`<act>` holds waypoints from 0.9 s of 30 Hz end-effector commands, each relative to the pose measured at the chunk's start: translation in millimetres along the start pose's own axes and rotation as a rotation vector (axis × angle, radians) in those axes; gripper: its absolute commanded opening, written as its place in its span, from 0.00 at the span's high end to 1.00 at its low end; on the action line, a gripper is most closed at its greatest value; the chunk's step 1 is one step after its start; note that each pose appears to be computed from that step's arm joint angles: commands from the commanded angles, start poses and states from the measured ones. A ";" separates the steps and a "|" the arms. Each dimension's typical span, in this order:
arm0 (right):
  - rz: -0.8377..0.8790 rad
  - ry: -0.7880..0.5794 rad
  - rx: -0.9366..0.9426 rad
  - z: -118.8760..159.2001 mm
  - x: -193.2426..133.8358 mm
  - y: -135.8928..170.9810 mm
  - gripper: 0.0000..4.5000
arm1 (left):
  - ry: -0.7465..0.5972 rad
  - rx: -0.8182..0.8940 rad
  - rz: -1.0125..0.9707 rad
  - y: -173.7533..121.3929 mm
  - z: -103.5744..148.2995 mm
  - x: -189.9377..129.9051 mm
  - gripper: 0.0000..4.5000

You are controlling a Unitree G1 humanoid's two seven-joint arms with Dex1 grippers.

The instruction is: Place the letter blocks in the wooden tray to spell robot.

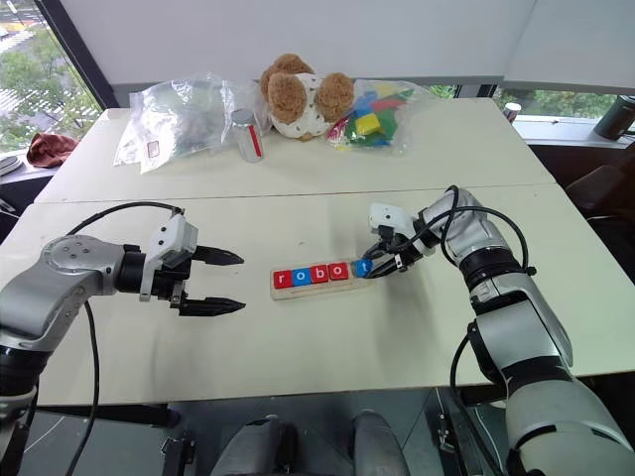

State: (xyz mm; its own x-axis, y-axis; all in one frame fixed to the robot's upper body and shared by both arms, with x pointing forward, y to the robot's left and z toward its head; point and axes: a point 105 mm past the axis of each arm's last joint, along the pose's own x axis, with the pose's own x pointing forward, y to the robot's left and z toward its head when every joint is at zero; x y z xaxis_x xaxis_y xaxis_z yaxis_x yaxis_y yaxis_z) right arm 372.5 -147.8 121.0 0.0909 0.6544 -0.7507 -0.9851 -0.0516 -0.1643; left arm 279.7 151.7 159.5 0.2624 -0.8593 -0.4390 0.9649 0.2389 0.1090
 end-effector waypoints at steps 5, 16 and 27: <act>-0.009 -0.014 -0.067 18.6 2.7 -8.4 0.75 | -0.037 0.029 0.023 -1.3 10.4 -2.7 0.00; 0.011 -0.010 -0.084 21.7 9.8 -6.8 0.75 | -0.047 0.023 0.031 -0.7 9.7 -0.7 0.00; 0.029 -0.021 -0.090 26.0 13.6 -5.1 0.75 | -0.051 0.021 0.038 0.2 7.3 0.9 0.00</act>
State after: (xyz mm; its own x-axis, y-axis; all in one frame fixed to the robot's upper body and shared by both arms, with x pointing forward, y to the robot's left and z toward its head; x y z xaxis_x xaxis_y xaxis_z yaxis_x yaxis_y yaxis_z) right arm 373.7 -125.2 118.7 0.0570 0.6614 -0.7478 -0.9780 -0.1134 -0.1749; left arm 280.1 147.9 156.9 0.2848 -0.8670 -0.4088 0.9584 0.2656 0.1043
